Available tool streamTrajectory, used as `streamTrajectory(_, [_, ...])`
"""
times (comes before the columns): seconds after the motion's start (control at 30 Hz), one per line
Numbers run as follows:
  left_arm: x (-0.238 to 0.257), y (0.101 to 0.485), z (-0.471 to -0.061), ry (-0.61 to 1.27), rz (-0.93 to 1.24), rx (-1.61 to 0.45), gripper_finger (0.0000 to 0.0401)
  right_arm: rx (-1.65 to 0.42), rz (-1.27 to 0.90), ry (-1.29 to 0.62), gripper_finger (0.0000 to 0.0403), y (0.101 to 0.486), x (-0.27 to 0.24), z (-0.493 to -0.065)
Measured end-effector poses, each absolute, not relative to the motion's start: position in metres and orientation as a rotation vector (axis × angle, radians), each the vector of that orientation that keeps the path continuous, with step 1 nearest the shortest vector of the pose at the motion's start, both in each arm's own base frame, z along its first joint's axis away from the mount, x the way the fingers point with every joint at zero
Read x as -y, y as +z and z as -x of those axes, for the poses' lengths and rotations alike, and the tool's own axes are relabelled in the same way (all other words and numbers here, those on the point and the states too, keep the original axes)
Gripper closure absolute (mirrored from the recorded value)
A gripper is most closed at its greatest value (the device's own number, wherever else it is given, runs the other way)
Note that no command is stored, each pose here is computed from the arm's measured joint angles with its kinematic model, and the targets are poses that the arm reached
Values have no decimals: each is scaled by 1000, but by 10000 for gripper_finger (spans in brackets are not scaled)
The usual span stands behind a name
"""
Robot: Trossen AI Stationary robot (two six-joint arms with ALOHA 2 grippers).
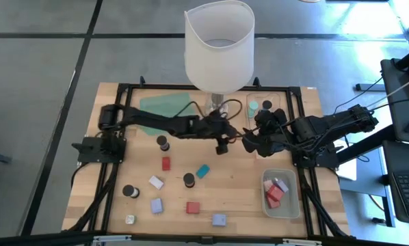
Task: Pick & Place Office items
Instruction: Move the yellow hourglass to the center of the table
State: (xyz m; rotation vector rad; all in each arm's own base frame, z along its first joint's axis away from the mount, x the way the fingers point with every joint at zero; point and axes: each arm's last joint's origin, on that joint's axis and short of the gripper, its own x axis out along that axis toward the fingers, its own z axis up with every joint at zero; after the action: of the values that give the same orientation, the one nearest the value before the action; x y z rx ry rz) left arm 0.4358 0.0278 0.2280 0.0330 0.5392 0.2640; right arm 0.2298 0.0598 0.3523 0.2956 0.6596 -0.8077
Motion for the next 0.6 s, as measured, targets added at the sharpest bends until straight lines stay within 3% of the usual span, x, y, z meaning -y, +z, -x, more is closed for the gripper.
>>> streamTrajectory(0.23, [-31,209,-458,268,-21,-556,179,-660,-299,-807,85,352,-60,-230])
streamTrajectory(0.6, [-45,189,-456,287,58,-648,178,-670,-306,-799,84,352,-60,-230])
